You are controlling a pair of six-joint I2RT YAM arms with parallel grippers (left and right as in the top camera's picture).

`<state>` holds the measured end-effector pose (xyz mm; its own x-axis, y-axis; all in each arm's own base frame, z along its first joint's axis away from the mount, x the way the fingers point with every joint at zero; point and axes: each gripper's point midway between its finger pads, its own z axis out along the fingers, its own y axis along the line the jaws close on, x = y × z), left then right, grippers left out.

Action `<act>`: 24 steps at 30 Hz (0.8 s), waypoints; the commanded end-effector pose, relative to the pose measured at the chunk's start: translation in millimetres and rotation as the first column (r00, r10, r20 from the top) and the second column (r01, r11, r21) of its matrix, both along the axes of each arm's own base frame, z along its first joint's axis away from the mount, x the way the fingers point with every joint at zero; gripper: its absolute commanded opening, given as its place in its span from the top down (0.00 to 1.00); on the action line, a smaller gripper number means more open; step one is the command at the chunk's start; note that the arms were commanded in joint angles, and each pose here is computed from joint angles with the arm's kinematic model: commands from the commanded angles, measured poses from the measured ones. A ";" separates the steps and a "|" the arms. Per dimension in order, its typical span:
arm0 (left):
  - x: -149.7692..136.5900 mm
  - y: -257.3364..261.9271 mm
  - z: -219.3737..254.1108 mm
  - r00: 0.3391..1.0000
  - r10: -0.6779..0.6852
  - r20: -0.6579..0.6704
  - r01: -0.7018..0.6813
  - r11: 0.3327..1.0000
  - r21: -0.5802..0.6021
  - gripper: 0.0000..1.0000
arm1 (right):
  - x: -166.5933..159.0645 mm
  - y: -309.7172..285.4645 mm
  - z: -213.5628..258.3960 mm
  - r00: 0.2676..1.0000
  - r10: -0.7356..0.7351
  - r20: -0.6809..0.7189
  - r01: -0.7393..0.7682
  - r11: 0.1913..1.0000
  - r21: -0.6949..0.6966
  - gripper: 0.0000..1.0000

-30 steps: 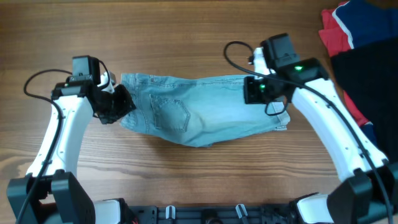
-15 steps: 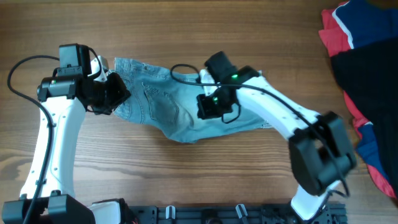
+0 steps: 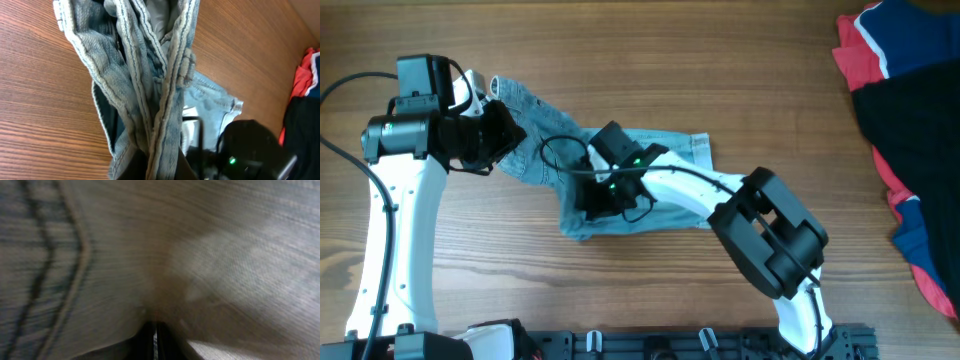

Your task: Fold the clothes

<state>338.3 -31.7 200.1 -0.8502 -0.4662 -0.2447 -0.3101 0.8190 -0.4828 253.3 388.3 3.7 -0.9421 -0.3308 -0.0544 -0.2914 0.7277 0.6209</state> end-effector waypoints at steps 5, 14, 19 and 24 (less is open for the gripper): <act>-4.6 -10.6 24.5 0.998 -0.038 0.054 0.040 0.998 -0.044 0.96 | -2.6 -2.9 4.7 0.999 -0.019 -0.048 0.020 1.000 0.012 0.96; -14.3 -41.1 21.0 0.983 -0.174 0.049 0.175 0.985 -0.005 0.96 | 59.8 -141.7 70.6 0.946 -0.318 0.064 0.325 0.922 -0.209 0.96; -19.0 -62.3 21.3 0.970 -0.237 0.052 0.238 0.971 -0.005 0.96 | 40.9 -220.5 46.0 0.917 -0.396 0.047 0.364 0.782 -0.506 0.96; -22.1 -80.6 22.7 0.955 -0.289 0.064 0.290 0.957 -0.005 0.96 | 26.4 -240.4 24.2 0.918 -0.392 0.059 0.351 0.735 -0.581 0.96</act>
<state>318.1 -95.1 199.6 -0.9379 -0.2541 -0.2363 -0.1187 0.8749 -0.4696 290.2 170.1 50.3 -0.9915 0.0979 0.0863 0.1123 0.9767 0.1829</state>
